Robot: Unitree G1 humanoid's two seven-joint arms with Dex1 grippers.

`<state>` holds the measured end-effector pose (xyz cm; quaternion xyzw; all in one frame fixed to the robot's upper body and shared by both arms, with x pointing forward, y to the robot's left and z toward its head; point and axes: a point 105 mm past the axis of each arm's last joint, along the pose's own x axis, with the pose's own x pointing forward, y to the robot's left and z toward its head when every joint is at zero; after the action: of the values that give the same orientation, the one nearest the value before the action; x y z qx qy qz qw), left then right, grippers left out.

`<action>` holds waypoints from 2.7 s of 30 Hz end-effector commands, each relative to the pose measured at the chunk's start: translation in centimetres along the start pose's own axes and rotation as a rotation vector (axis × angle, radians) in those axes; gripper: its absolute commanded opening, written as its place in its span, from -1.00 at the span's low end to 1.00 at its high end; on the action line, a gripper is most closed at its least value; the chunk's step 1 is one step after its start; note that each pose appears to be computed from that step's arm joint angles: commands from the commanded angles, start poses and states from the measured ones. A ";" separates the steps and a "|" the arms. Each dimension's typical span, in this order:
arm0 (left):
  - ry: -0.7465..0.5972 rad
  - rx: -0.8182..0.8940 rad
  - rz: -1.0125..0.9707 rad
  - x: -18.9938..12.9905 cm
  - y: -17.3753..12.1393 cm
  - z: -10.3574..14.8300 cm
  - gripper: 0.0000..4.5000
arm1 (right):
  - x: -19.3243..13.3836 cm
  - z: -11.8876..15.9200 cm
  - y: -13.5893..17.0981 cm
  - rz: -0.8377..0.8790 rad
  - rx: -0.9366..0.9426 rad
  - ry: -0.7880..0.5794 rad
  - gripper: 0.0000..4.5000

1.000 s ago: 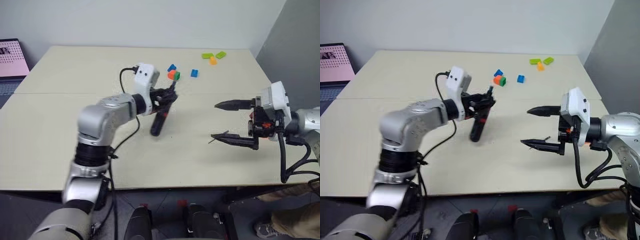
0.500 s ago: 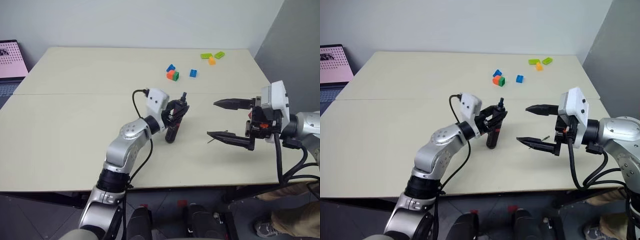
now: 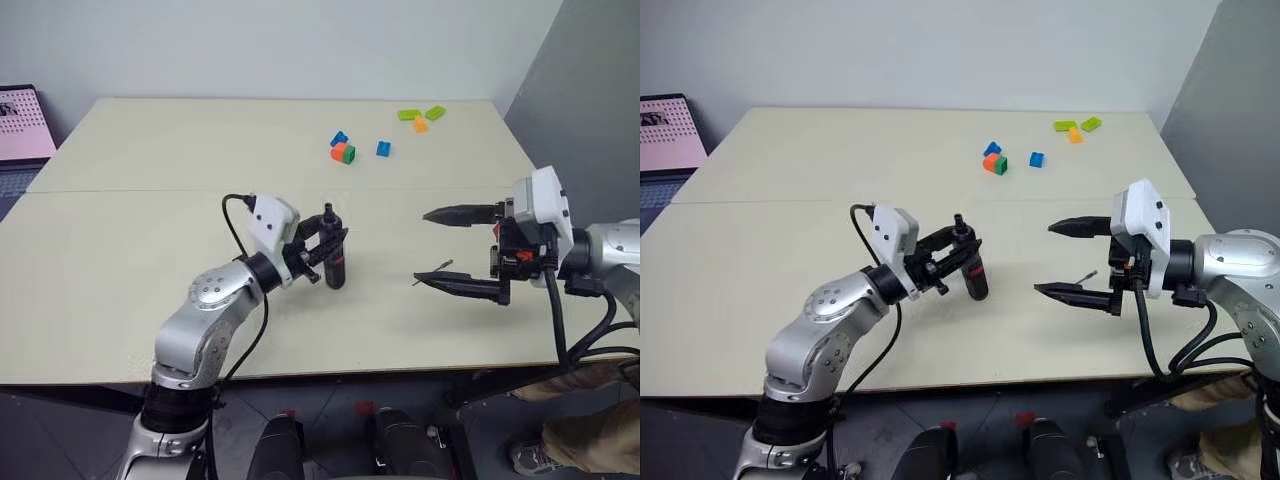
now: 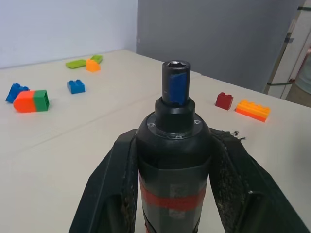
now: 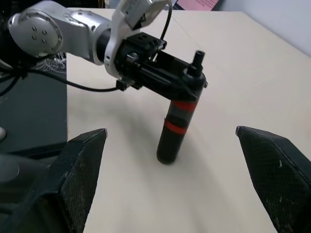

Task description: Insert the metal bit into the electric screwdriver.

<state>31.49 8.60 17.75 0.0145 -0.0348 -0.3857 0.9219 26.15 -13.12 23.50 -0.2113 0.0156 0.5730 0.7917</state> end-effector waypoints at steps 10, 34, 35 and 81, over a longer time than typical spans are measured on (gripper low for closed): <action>0.043 0.011 -0.017 0.4 -1.4 -1.4 -0.26 | 1.1 -9.1 -5.4 0.289 -0.282 0.552 1.00; 0.038 -0.009 -0.004 -0.1 -2.2 -1.7 -0.26 | 4.3 -14.8 -8.3 0.466 -0.309 0.833 -0.58; 0.038 -0.005 -0.008 -0.2 -2.2 -1.7 -0.26 | 4.2 -14.9 -8.3 0.464 -0.317 0.834 -0.65; -0.169 0.089 0.108 4.5 -2.9 2.2 -0.27 | 3.4 7.2 -5.9 -0.341 0.156 -0.584 -1.00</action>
<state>32.64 3.37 18.13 0.0197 -0.0832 -0.3550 0.9310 32.20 -9.55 29.12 0.0433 -0.1572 0.4667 0.8693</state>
